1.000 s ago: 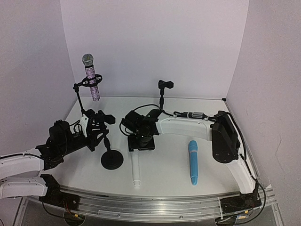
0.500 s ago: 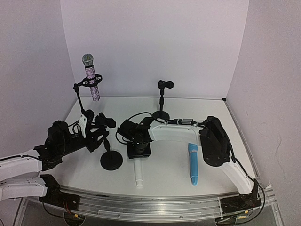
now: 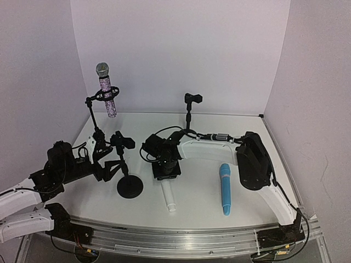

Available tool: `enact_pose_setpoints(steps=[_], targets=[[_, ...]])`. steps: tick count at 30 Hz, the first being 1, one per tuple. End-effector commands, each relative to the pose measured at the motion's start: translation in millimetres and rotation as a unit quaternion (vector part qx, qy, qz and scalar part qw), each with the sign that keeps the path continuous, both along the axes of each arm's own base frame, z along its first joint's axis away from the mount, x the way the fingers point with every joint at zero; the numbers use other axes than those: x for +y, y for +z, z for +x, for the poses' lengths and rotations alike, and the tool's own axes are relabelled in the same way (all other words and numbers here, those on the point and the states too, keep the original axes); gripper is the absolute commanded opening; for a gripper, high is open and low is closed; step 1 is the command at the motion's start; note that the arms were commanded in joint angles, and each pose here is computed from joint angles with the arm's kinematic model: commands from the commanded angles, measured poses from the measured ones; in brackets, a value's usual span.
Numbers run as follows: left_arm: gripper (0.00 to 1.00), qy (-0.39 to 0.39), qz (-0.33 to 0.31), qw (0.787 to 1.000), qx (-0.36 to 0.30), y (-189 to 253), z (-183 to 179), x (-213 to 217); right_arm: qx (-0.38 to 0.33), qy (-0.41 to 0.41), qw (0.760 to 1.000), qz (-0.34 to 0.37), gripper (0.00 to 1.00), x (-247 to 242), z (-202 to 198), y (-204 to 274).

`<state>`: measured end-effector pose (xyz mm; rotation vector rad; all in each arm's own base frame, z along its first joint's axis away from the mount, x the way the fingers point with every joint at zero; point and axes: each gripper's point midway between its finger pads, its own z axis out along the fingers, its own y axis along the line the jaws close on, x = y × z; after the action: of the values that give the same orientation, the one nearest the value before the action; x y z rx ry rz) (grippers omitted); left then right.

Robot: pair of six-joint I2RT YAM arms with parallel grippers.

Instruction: Attach the microphones to the stand

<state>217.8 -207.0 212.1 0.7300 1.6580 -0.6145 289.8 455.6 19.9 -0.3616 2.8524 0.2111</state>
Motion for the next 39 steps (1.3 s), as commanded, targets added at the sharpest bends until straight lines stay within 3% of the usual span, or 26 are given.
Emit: enact_pose_setpoints(steps=[1,4,8,11,17,20,28,34,39], targets=[[0.89,-0.084,0.028,0.995,-0.037,37,-34,-5,-0.113,0.072,0.989,0.062,0.0,1,26,130],[0.99,-0.135,0.051,0.989,-0.037,48,-55,-6,-0.167,0.103,0.977,0.086,0.0,-7,30,187],[1.0,-0.165,0.103,0.98,-0.048,65,-65,-4,-0.225,0.151,0.956,0.115,0.0,-16,23,245],[1.0,-0.206,0.134,0.966,-0.083,84,-78,-4,-0.248,0.19,0.94,0.137,0.0,-19,13,269],[1.0,-0.274,0.171,0.944,-0.069,108,-88,-12,-0.278,0.227,0.92,0.157,0.0,-28,5,290],[1.0,-0.285,0.181,0.939,-0.071,122,-79,-20,-0.285,0.236,0.913,0.169,0.0,-31,3,296],[1.0,-0.308,0.164,0.937,0.015,145,-26,-29,-0.296,0.245,0.905,0.183,0.0,-43,-4,298],[1.0,-0.302,0.201,0.931,0.048,132,12,18,-0.309,0.23,0.901,0.2,0.0,-60,-13,297],[1.0,-0.32,0.202,0.926,0.012,136,18,19,-0.312,0.212,0.903,0.208,0.0,-72,-18,292]])
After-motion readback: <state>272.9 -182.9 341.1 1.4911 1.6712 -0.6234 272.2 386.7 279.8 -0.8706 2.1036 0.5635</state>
